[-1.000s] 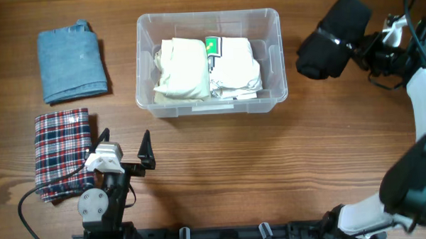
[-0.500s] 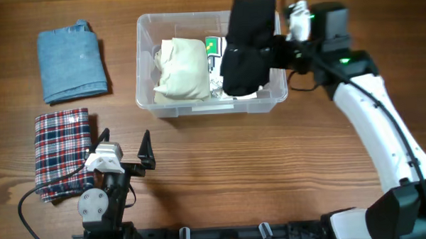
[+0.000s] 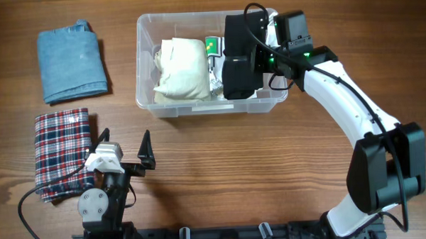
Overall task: Pack container
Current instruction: 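Carry the black garment into the bin's right side and lower it, then press the black garment down in the bin's right side, then release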
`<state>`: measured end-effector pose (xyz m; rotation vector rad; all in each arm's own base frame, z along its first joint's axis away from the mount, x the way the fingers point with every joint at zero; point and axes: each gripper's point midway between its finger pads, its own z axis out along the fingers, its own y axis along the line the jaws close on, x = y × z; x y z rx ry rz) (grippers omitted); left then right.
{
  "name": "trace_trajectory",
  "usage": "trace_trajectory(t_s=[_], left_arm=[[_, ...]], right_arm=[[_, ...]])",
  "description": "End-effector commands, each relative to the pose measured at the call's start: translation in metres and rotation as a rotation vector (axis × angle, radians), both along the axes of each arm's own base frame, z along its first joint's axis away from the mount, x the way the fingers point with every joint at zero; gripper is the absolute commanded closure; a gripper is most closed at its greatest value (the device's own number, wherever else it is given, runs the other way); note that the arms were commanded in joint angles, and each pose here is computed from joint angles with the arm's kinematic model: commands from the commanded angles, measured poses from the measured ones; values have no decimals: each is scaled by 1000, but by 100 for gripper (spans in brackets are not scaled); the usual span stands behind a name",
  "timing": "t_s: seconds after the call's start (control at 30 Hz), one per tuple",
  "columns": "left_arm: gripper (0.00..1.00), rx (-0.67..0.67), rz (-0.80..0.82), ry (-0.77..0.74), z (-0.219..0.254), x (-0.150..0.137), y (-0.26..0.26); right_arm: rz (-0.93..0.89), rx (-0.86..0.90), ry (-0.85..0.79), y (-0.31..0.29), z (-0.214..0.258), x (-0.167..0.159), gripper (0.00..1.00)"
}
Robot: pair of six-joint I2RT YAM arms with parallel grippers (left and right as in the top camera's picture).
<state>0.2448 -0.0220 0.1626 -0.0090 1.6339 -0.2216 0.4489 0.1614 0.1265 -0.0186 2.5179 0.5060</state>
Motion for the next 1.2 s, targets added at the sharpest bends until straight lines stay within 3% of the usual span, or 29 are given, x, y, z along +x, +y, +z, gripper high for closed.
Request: trace_trajectory(t_s=[0.0,0.07,0.1,0.3,0.37,0.5,0.6,1.0,1.17], left_arm=[[0,13,13,0,-2,0,3],[0,13,13,0,-2,0,3],[0,13,13,0,-2,0,3],[0,13,13,0,-2,0,3],[0,13,13,0,-2,0,3],[0,13,13,0,-2,0,3],[0,13,13,0,-2,0,3],[0,13,13,0,-2,0,3],[0,13,13,0,-2,0,3]], right_arm=[[-34,-54,-40,-10,4,12,50],[-22,-67,-50,-11,4,13,24],[-22,-75,-53,-12,4,13,19],[-10,-71,-106,-9,24,24,17],[-8,-65,-140,-7,40,31,28],[-32,-73,-171,-9,43,39,73],[-69,-83,-173,-13,37,45,95],[-36,-77,-97,2,-44,67,95],[-8,-64,-40,7,-70,62,95]])
